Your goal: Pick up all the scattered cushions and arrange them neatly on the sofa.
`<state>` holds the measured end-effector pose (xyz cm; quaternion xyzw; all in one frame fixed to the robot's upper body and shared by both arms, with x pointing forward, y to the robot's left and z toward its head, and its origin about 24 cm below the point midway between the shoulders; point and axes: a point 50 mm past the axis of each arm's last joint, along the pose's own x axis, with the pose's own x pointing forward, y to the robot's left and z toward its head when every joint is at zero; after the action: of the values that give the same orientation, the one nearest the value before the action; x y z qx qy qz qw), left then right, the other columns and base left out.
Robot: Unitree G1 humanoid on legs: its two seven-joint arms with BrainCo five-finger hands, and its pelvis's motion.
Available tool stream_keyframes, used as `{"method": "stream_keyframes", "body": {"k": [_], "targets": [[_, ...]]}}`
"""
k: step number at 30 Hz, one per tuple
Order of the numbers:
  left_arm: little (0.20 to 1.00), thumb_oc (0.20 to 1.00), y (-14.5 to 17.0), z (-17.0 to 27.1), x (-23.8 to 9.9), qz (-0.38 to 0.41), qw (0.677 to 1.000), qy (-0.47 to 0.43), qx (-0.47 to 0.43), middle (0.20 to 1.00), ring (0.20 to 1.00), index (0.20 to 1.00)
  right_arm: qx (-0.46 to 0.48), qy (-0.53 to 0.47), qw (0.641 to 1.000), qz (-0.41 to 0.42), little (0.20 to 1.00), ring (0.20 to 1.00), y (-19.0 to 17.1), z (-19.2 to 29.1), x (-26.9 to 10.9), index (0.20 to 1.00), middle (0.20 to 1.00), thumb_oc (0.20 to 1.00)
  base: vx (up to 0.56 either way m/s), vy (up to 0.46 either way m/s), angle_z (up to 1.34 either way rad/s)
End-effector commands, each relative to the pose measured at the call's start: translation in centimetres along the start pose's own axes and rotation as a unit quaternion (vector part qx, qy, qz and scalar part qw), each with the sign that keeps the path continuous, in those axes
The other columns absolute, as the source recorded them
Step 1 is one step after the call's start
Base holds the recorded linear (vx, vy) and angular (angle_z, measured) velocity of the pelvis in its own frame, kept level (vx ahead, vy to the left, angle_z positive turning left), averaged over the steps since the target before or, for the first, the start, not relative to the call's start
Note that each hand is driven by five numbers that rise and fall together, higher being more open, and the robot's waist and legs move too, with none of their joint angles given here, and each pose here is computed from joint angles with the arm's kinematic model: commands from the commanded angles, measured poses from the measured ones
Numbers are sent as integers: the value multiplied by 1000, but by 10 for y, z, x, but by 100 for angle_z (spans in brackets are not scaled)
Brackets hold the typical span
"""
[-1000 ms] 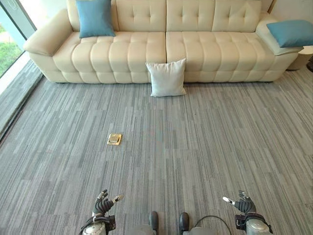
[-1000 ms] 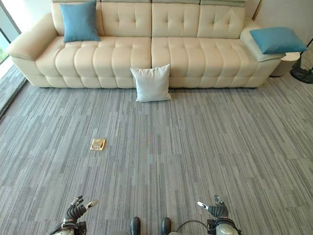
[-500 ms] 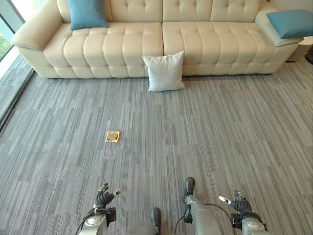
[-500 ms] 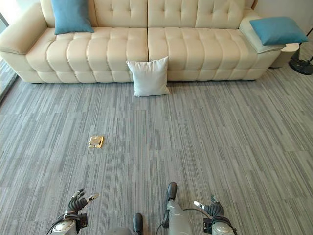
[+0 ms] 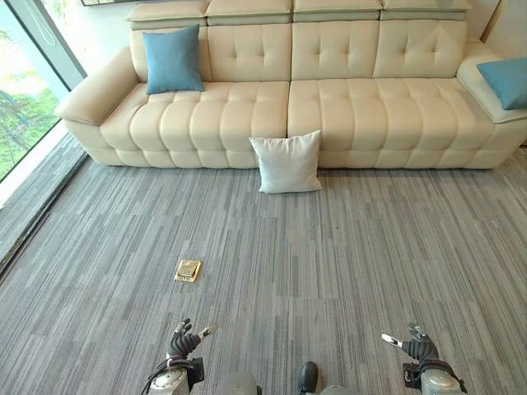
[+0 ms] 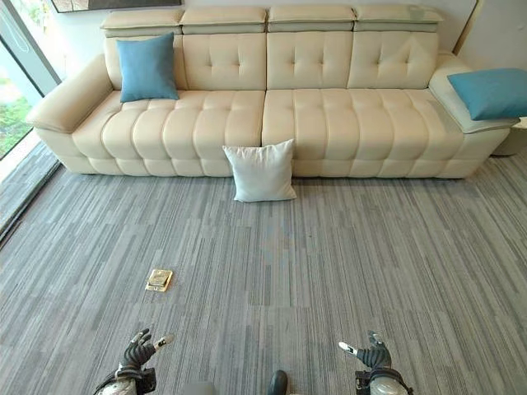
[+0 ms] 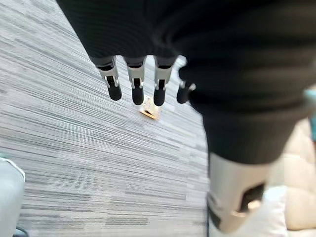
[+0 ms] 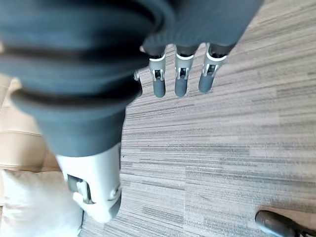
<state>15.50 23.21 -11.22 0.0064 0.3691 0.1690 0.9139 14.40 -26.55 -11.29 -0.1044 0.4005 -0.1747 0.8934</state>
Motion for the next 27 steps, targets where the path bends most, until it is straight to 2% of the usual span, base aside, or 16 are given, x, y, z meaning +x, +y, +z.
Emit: {"method": "stream_keyframes", "body": {"k": [1, 8, 13, 22, 27], "targets": [[1000, 1000, 9, 17, 3, 8, 999, -33, 0, 1000, 1000, 1000, 17, -25, 999, -22, 1000, 1000, -12, 13, 4, 1000, 1000, 1000, 216, 15, -2], [1000, 1000, 14, 3, 0, 16, 1000, -10, 15, 1000, 1000, 1000, -3, -21, 1000, -20, 1000, 1000, -12, 10, 3, 1000, 1000, 1000, 283, 104, 4], [1000, 1000, 25, 1, -1, 32, 999, -8, 20, 1000, 1000, 1000, -12, -24, 1000, 11, 1000, 1000, 5, 14, 3, 1000, 1000, 1000, 504, 313, -30], [1000, 1000, 31, 17, 1, 28, 998, -33, 52, 1000, 1000, 1000, -26, -30, 999, 25, 1000, 1000, 13, 20, 5, 1000, 1000, 1000, 207, 243, -16], [1000, 1000, 24, 31, 1, 11, 998, -61, 17, 1000, 1000, 1000, -30, -18, 999, 15, 1000, 1000, 8, 16, 5, 1000, 1000, 1000, 295, 24, -23]]}}
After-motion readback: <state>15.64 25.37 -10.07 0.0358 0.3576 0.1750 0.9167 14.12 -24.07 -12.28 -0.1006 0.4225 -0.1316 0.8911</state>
